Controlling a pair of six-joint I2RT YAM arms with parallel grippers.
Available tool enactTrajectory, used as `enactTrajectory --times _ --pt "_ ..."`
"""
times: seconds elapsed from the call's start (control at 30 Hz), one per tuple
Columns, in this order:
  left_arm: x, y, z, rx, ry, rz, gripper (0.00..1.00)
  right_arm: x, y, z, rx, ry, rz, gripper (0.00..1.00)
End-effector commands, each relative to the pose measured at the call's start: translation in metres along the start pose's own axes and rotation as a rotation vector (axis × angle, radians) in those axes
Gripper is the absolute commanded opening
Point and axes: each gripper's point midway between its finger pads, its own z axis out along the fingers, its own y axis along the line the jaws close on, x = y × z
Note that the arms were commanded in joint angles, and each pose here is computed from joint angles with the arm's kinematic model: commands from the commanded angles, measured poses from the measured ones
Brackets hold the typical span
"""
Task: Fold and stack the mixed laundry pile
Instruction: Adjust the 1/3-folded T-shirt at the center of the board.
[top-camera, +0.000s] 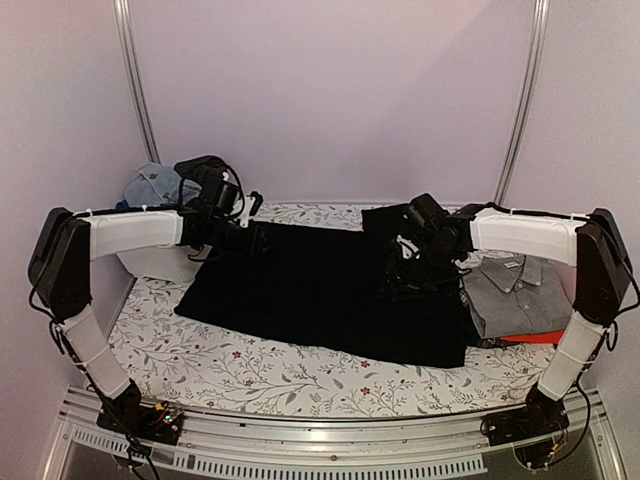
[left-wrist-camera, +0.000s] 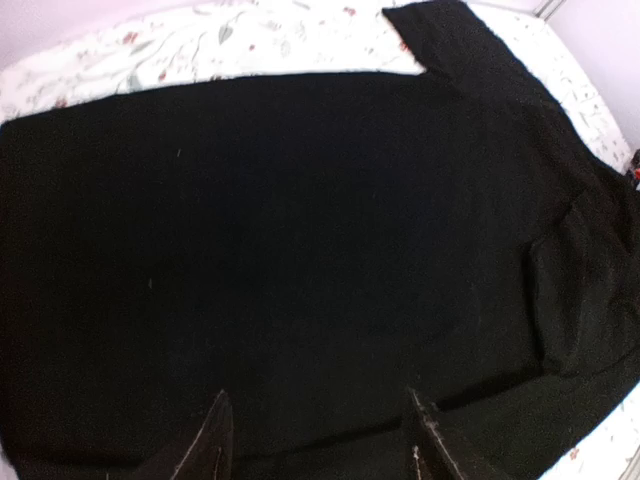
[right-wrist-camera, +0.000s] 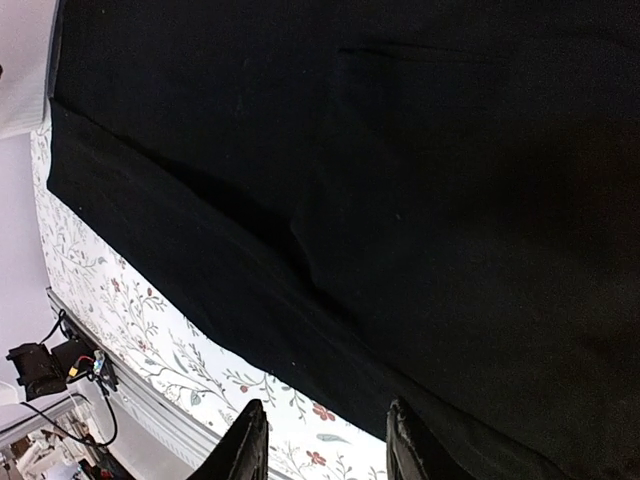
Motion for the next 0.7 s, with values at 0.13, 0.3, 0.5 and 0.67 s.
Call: enactTrajectory --times 0.13,0.3,0.5,0.67 --pt "0.126 0.047 -0.021 -0.152 0.315 -0.160 0.53 0.020 -0.002 0.053 0.031 0.140 -0.130 0.39" --pt "0.177 0.073 -0.029 -0.293 0.445 -0.218 0.49 0.043 -0.031 0.078 0.101 0.227 -0.137 0.39" --pt "0.234 0.081 -0.050 -0.366 0.564 -0.318 0.32 0.067 -0.052 0.084 0.144 0.293 -0.132 0.39" --pt "0.238 0.073 -0.064 -0.380 0.570 -0.323 0.30 0.093 -0.048 0.077 0.126 0.352 -0.154 0.40"
